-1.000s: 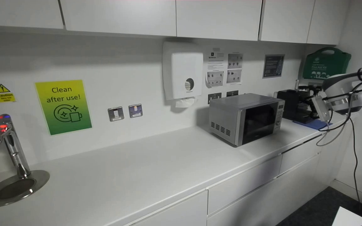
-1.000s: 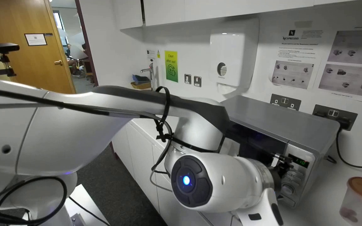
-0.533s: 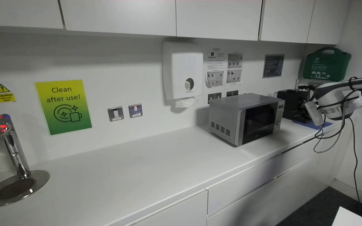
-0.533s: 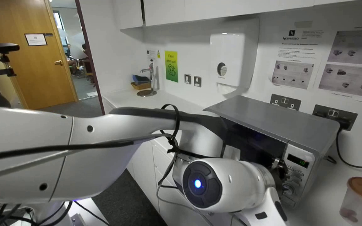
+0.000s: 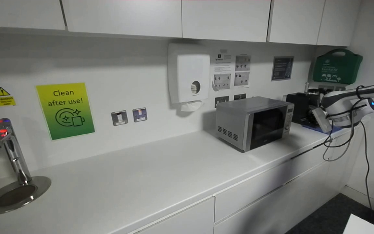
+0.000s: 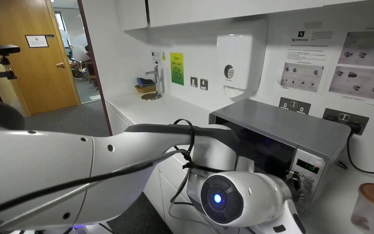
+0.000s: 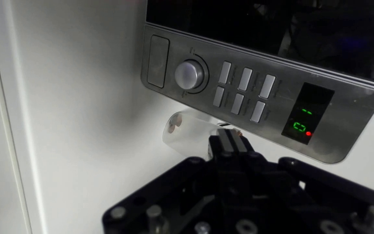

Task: Press a button on the microwave

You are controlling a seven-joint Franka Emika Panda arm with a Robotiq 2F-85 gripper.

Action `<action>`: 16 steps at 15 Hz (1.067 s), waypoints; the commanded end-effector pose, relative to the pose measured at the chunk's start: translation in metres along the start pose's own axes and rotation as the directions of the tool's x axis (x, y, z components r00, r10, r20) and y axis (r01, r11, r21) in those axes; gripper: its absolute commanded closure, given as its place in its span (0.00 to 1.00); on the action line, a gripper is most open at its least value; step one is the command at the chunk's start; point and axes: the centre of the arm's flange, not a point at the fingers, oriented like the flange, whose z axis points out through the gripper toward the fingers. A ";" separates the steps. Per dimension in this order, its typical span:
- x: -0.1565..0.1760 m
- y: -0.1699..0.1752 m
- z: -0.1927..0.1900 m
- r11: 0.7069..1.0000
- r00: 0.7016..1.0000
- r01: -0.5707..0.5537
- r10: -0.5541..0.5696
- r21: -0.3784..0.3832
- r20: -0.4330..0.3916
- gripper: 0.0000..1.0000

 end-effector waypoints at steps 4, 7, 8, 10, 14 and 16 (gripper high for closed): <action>0.007 -0.019 0.033 0.999 0.999 0.022 -0.021 0.030 -0.040 1.00; 0.004 -0.024 0.041 0.999 0.999 0.029 -0.027 0.027 -0.044 1.00; 0.003 -0.025 0.044 0.999 0.999 0.029 -0.028 0.027 -0.044 1.00; 0.002 -0.026 0.049 0.999 0.999 0.029 -0.028 0.023 -0.043 1.00; 0.003 -0.026 0.058 1.000 0.999 0.024 -0.024 0.012 -0.047 1.00; 0.004 -0.025 0.061 1.000 0.999 0.020 -0.020 0.008 -0.049 1.00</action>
